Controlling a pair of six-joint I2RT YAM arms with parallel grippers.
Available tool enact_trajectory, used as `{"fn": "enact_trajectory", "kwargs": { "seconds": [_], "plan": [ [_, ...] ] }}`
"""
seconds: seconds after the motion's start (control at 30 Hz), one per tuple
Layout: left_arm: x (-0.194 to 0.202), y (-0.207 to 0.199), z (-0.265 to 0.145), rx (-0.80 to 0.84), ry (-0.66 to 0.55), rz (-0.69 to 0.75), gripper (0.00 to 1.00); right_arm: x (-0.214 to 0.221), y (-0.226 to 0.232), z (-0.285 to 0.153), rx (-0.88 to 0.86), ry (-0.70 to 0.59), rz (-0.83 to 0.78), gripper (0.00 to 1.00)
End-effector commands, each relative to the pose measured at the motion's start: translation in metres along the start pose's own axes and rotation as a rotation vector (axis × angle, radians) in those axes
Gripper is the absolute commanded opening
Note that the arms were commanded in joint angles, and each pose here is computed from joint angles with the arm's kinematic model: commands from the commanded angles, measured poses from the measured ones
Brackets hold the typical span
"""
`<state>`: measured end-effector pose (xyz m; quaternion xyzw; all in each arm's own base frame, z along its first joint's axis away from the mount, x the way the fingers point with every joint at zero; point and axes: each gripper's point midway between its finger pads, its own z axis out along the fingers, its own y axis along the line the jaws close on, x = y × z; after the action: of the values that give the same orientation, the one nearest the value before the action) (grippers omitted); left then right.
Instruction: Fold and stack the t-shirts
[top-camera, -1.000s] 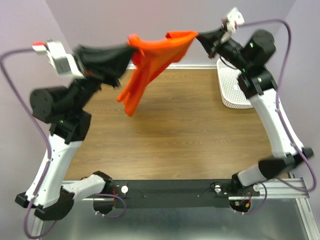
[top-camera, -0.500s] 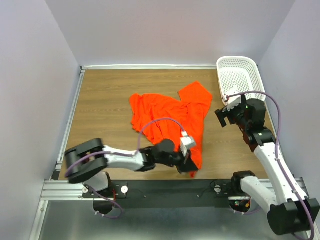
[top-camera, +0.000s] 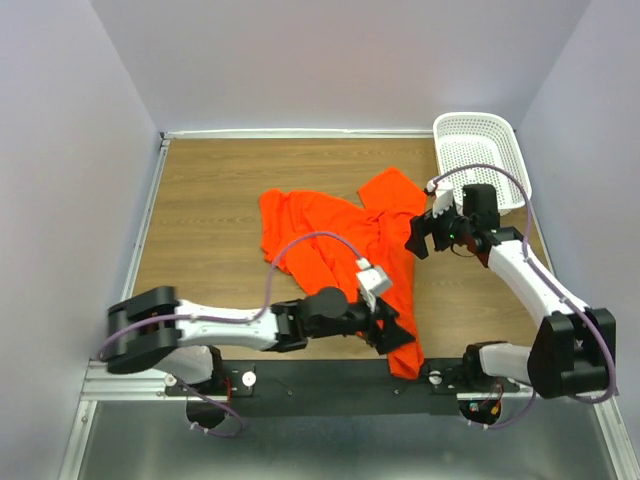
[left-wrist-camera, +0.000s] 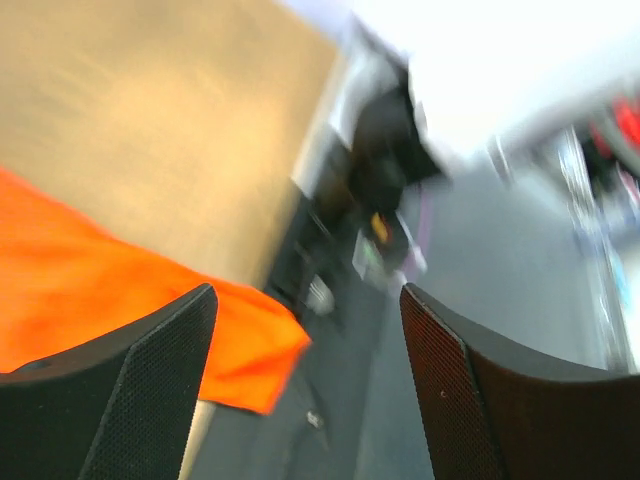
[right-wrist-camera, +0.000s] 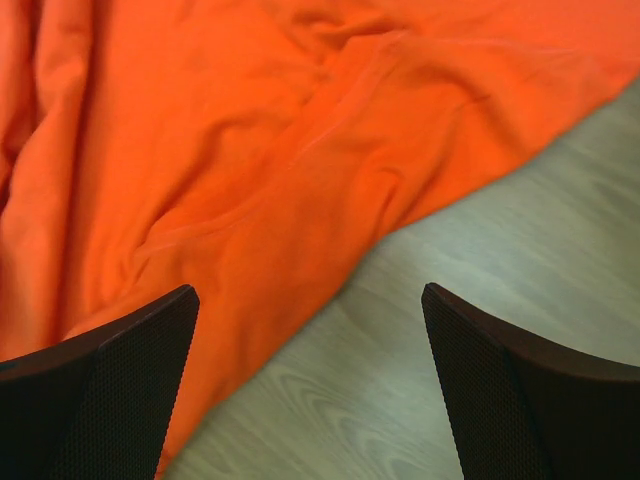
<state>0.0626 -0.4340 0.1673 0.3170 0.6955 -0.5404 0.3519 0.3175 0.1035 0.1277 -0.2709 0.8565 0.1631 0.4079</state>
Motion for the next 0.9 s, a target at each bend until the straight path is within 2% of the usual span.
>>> {"fn": "enact_trajectory", "kwargs": {
  "seconds": [0.0,0.03,0.07,0.17,0.27,0.4,0.67,0.7,0.73,0.8,0.83,0.87],
  "plan": [
    [-0.036,0.086,-0.05,-0.42,-0.113,-0.004,0.83,-0.01,0.029,0.006,-0.193,0.0,0.091,1.0],
    [-0.041,0.1,-0.061,-0.465,-0.132,-0.026,0.84,-0.011,0.032,0.008,-0.221,0.003,0.105,1.0],
    [-0.053,0.134,-0.084,-0.558,-0.184,-0.071,0.84,-0.009,0.033,0.015,-0.246,0.024,0.125,1.0],
    [-0.066,0.201,-0.133,-0.744,-0.278,-0.193,0.84,-0.012,0.045,0.028,-0.317,0.063,0.135,0.99],
    [-0.081,0.249,-0.178,-0.892,-0.39,-0.287,0.84,0.003,0.058,0.052,-0.324,0.156,0.118,0.99],
    [-0.087,0.285,-0.212,-1.011,-0.469,-0.395,0.85,0.012,0.081,0.064,-0.326,0.215,0.054,0.98],
    [-0.026,0.329,-0.23,-1.157,-0.344,-0.563,0.83,0.063,0.123,0.064,-0.34,0.362,-0.152,0.94],
    [-0.024,0.33,-0.23,-1.159,-0.333,-0.573,0.82,0.067,0.126,0.065,-0.341,0.376,-0.17,0.91],
    [-0.023,0.331,-0.231,-1.166,-0.335,-0.581,0.82,0.069,0.127,0.068,-0.341,0.384,-0.172,0.83],
    [-0.026,0.332,-0.233,-1.172,-0.354,-0.589,0.81,0.079,0.125,0.073,-0.332,0.426,-0.173,0.76],
    [-0.027,0.333,-0.234,-1.174,-0.362,-0.598,0.81,0.081,0.126,0.075,-0.332,0.436,-0.175,0.69],
    [-0.027,0.332,-0.233,-1.175,-0.363,-0.605,0.8,0.082,0.126,0.077,-0.329,0.442,-0.174,0.66]
  ]
}}
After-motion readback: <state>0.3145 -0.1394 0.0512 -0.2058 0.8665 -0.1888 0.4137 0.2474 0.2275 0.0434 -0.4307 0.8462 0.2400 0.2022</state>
